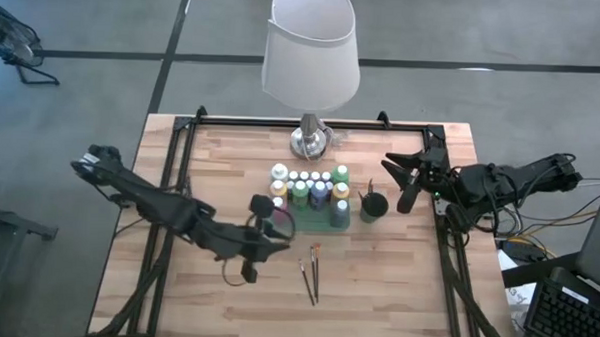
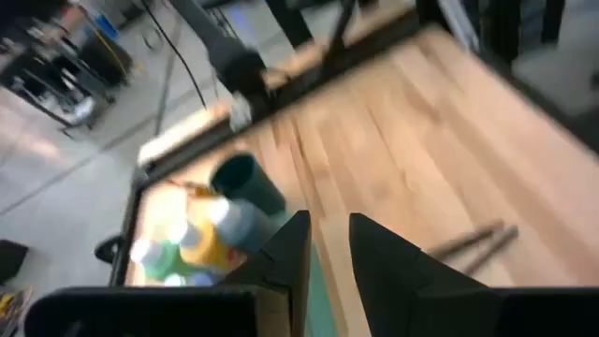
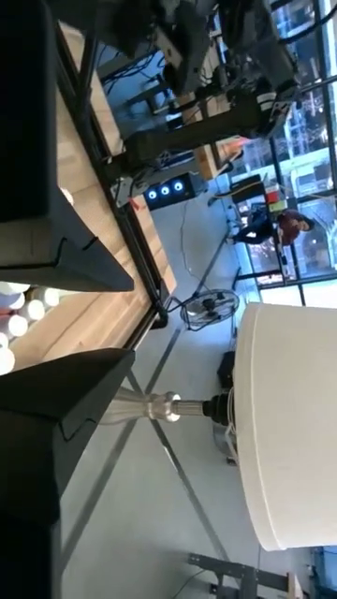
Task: Pick & Place Paint Supplies
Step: Put the black paint brush into the black cup
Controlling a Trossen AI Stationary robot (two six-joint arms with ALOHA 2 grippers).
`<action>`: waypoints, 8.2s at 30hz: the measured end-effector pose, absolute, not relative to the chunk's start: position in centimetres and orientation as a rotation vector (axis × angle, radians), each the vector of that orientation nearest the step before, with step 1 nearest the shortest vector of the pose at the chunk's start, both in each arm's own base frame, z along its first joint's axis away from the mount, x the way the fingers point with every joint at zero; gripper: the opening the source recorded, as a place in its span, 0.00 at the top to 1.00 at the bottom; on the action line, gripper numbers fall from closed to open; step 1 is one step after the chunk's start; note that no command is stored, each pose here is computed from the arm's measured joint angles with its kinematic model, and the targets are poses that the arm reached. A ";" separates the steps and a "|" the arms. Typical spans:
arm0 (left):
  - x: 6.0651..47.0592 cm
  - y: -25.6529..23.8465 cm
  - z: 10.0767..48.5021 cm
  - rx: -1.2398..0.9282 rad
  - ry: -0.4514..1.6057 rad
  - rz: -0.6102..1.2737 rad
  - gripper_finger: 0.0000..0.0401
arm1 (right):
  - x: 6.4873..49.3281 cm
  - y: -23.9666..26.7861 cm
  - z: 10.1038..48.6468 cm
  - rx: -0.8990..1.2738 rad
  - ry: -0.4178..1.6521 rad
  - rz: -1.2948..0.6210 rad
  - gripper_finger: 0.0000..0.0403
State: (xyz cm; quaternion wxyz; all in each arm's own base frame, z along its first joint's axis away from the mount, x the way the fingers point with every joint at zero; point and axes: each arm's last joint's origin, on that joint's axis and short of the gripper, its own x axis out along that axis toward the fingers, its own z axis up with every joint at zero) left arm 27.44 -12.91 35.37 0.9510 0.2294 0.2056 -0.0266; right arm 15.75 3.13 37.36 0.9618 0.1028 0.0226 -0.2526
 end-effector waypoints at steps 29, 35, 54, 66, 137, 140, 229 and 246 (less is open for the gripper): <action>36.0 -12.5 20.0 0.851 0.925 -0.355 0.79 | 15.7 3.1 36.7 0.215 0.094 -0.522 0.64; 36.5 -12.1 18.7 0.801 0.951 -0.427 0.79 | 15.7 3.1 36.7 0.215 0.094 -0.522 0.59; 37.7 -11.6 15.6 0.835 0.971 -0.552 0.79 | 15.6 3.1 36.5 0.204 0.110 -0.524 0.51; 38.2 -11.1 15.4 0.799 0.944 -0.561 0.79 | 15.6 3.1 36.5 0.200 0.112 -0.523 0.58; 37.6 -10.5 16.4 0.711 0.980 -0.564 1.00 | 15.6 3.1 36.5 0.203 0.111 -0.522 0.80; 37.4 -10.8 18.0 0.771 0.934 -0.538 1.00 | 15.6 3.1 36.5 0.204 0.110 -0.522 0.81; 42.1 -6.4 44.8 2.313 0.121 0.205 1.00 | 17.2 5.4 45.2 0.721 0.297 0.072 0.56; 42.2 -6.3 45.1 2.305 0.111 0.231 1.00 | 17.1 5.2 45.1 0.711 0.281 0.013 0.86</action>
